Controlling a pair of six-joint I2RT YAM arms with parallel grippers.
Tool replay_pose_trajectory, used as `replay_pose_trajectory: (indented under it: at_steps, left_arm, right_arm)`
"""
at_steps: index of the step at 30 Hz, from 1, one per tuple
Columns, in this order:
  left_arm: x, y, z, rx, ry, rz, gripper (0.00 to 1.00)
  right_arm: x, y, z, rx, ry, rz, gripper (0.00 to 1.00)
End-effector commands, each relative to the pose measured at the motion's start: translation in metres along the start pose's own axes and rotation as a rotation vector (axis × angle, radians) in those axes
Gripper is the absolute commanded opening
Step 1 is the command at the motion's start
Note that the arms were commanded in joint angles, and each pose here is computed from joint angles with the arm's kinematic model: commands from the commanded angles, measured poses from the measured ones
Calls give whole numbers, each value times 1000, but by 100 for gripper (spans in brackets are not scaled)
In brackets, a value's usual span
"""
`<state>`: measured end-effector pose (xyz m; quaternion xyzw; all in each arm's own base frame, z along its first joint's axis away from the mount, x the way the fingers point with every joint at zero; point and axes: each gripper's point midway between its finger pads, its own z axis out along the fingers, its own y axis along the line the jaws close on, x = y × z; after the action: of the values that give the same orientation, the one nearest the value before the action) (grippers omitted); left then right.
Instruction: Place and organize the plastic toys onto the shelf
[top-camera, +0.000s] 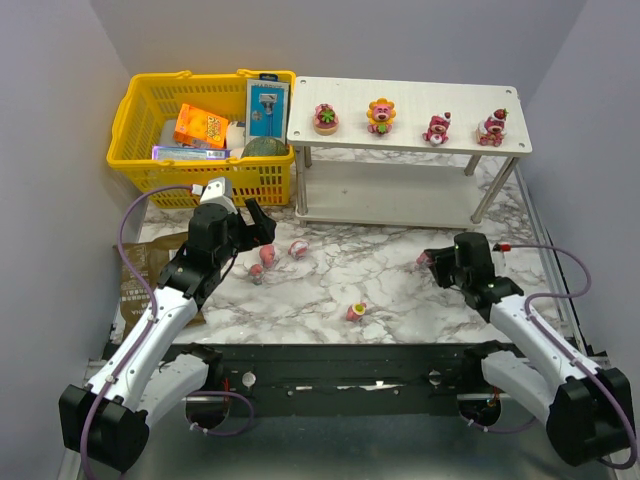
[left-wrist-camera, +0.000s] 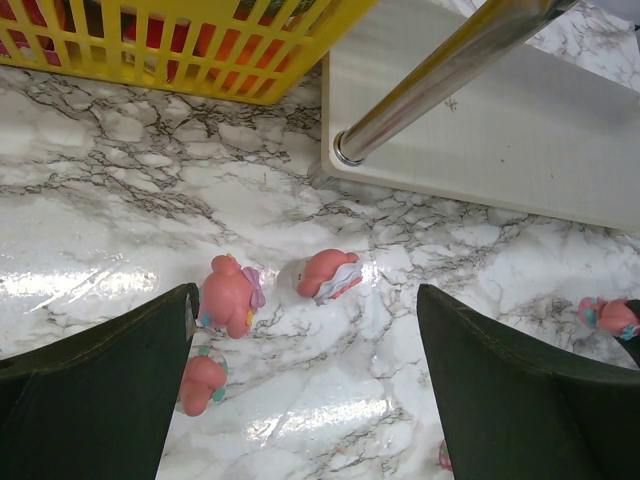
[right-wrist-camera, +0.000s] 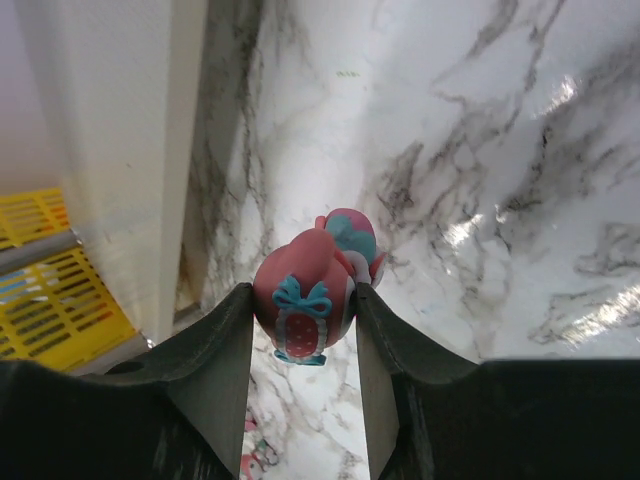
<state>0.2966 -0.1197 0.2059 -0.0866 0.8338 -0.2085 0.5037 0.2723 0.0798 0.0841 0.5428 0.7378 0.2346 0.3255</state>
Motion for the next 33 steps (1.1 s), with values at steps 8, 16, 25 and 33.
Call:
replay_pose_trajectory:
  at_steps: [8,16,25,33]
  left_arm:
    - [-7,0,-5,-2,-27,15,99]
    - [-6,1,-3,-7,-28,12,99]
    - [-7,4,-2,-22,-36,11,99]
    - [-6,6,-2,-30,-37,13,99]
  right_arm:
    - [-60,52,2,-38,-108,82,29]
    - [-82,78,18,-56,-125,119,29]
    - [-91,96,31,-72,-151,117,29]
    - [-91,93,47,-49,-152,156,29]
